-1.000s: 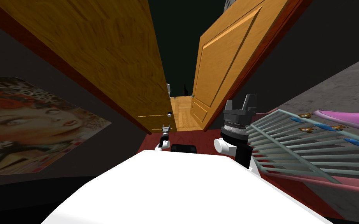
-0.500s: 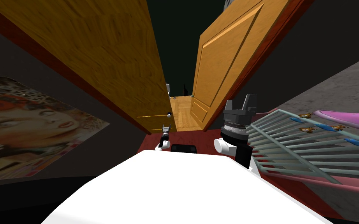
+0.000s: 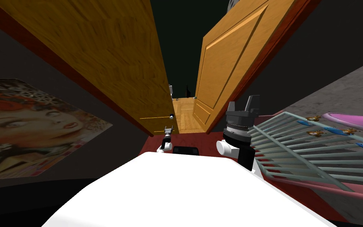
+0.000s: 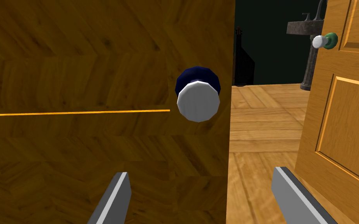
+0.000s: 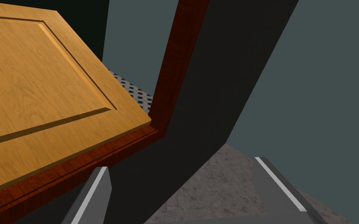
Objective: Push the door open
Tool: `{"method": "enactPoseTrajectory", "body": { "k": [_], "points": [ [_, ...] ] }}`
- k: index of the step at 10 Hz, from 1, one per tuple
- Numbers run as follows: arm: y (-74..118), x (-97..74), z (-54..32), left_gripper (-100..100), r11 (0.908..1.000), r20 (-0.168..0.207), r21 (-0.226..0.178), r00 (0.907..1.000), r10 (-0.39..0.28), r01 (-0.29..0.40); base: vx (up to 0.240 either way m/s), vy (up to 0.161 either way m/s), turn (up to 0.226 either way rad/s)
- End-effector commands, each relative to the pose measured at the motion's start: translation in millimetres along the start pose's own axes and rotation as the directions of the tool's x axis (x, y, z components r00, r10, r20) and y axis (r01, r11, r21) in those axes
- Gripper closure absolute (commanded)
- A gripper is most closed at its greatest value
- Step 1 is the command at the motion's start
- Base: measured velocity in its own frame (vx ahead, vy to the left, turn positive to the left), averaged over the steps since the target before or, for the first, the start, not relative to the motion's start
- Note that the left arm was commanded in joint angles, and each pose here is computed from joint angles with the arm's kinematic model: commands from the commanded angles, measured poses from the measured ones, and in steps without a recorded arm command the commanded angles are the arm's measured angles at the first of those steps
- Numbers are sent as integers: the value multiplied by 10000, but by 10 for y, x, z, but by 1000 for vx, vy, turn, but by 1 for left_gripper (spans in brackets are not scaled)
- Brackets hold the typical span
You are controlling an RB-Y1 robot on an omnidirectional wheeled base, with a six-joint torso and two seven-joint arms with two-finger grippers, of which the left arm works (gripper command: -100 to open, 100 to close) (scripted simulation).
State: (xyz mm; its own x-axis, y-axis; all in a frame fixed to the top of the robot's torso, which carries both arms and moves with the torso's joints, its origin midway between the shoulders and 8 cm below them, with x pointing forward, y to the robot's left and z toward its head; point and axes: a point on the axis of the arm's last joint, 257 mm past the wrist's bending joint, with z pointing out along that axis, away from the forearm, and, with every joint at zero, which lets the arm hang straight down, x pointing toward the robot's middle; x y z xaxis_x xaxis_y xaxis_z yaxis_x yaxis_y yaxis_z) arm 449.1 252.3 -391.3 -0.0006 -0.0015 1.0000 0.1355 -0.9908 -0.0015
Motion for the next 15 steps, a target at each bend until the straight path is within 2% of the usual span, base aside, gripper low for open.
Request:
{"method": "enactPoseTrajectory", "body": {
  "k": [1,8,9,10,15],
  "points": [
    [14,-4,-2,-100,10000,5,-36,10000,-3,3,7,-2,-11],
    [14,-4,-2,-100,10000,5,-36,10000,-3,3,-1,-2,-5],
    [92,-5,0,-100,9996,8,-278,10000,-13,14,53,11,24],
    [49,-5,-2,-100,9999,6,-165,10000,5,-5,29,3,10],
    [-5,-5,17,-100,10000,-6,-63,10000,-1,1,156,14,2]
  ]
}}
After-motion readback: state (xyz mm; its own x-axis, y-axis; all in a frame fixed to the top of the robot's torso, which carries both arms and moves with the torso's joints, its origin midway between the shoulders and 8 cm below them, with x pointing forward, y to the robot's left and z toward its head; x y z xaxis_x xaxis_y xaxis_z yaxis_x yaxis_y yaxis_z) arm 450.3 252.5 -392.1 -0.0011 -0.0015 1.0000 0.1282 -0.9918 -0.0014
